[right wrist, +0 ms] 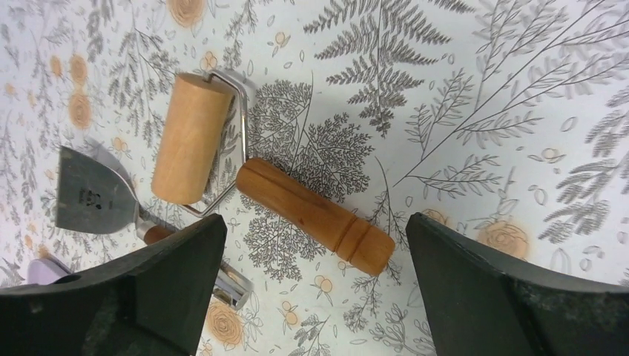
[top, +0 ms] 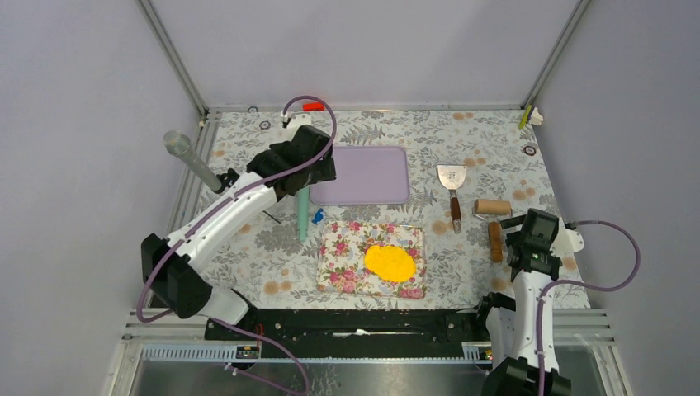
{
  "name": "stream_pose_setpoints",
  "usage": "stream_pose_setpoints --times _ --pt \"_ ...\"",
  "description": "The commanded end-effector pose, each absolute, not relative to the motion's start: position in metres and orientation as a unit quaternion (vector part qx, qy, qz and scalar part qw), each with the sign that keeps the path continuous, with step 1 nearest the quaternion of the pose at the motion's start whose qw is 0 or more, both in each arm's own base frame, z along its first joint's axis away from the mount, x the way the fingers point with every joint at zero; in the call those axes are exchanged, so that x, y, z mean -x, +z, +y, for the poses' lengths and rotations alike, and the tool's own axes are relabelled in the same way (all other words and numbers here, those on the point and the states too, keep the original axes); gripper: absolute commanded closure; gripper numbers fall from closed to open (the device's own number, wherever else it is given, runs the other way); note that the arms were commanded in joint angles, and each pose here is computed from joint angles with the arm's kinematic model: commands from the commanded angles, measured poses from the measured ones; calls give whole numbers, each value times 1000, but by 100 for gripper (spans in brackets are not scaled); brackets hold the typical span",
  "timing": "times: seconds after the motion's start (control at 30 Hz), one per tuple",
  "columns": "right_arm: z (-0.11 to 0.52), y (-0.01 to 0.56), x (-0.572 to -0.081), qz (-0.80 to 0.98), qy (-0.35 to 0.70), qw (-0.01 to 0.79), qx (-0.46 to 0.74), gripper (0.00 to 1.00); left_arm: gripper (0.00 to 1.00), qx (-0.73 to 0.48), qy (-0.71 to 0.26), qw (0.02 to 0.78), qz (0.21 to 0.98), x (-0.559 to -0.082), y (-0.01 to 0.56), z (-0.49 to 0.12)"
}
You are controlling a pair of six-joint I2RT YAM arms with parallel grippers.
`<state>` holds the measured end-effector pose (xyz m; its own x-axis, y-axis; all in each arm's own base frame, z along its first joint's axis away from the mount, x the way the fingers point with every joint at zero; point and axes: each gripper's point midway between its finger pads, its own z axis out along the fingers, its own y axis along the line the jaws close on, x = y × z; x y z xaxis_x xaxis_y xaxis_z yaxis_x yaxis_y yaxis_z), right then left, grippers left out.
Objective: Roll out the dumpling wrappers from the dough
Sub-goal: Place the rolling pin at the center of the board, then pick up the dumpling mold from the center of the board.
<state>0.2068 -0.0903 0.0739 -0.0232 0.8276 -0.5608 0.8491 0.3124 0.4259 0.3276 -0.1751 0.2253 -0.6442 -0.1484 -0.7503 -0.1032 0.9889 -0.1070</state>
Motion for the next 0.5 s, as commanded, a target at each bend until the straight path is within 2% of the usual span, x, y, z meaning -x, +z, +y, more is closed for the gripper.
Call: stream_pose_setpoints --times 0.0,0.17,0.33,0.47 --pt "-103 112 -193 705 -58 401 -582 0 8 87 23 432 897 -344 238 -153" --pt "-77 145 -228 728 34 437 -527 0 5 89 24 403 910 -357 221 -139" --pt "-16 192 -271 760 175 486 -396 0 4 101 26 395 913 -367 212 -126" --pt "38 209 -282 789 207 493 -302 0 4 122 26 399 908 -374 208 -120"
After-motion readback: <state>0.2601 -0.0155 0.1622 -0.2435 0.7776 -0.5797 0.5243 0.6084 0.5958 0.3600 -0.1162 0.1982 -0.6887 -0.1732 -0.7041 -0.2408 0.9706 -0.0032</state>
